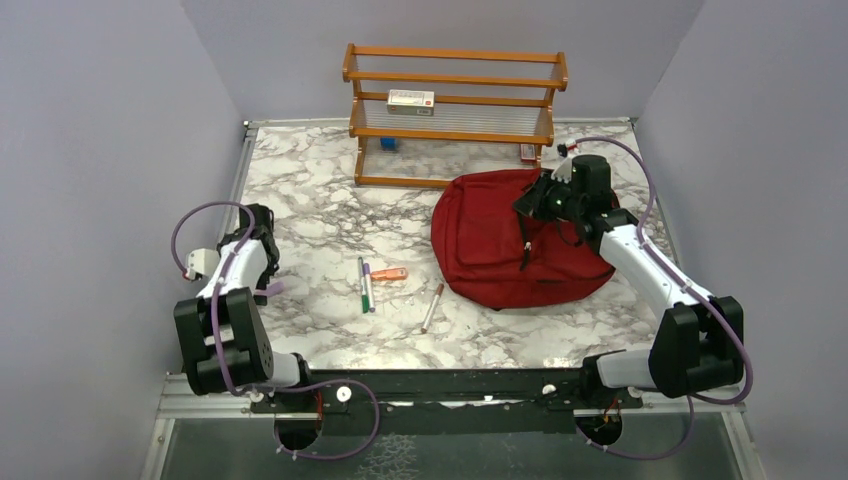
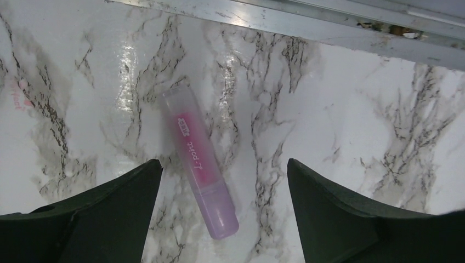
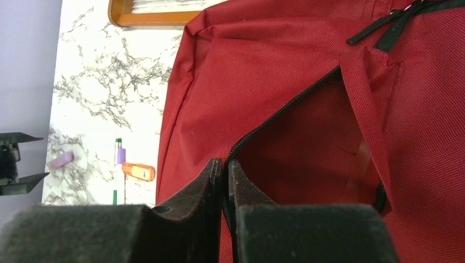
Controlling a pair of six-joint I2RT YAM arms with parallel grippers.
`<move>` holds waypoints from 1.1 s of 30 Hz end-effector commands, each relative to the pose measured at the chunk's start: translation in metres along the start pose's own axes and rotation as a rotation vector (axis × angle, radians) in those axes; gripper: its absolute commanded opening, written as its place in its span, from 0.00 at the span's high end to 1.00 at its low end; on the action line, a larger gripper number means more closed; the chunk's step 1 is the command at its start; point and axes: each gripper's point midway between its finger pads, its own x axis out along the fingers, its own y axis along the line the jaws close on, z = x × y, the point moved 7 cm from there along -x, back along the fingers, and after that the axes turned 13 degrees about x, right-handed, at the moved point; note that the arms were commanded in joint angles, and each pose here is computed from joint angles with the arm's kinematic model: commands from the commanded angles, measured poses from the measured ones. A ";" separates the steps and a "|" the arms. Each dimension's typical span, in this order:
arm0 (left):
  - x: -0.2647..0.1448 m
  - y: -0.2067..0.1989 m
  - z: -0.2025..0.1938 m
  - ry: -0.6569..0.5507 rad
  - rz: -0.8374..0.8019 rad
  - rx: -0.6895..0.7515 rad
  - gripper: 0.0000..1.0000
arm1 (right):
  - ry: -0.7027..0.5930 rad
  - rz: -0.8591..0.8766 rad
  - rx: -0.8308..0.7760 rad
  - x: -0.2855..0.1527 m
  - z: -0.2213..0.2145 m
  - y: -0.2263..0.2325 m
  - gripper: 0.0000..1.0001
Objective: Pack the student bag
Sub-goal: Unzip the student bag at the center of the board.
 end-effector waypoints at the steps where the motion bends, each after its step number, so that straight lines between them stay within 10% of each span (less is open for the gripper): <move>1: 0.022 -0.006 -0.009 0.061 0.008 -0.004 0.18 | 0.011 0.037 -0.014 -0.009 -0.004 0.005 0.87; 14: 0.048 -0.008 -0.018 0.109 0.073 -0.022 0.30 | 0.002 0.030 -0.016 -0.010 -0.004 0.003 0.87; 25: 0.050 -0.010 -0.030 0.184 0.033 0.037 0.74 | -0.031 0.020 -0.012 -0.012 0.000 0.004 0.91; 33: 0.027 -0.044 -0.047 0.258 -0.451 0.186 0.95 | -0.055 0.006 -0.017 -0.016 0.002 0.004 0.78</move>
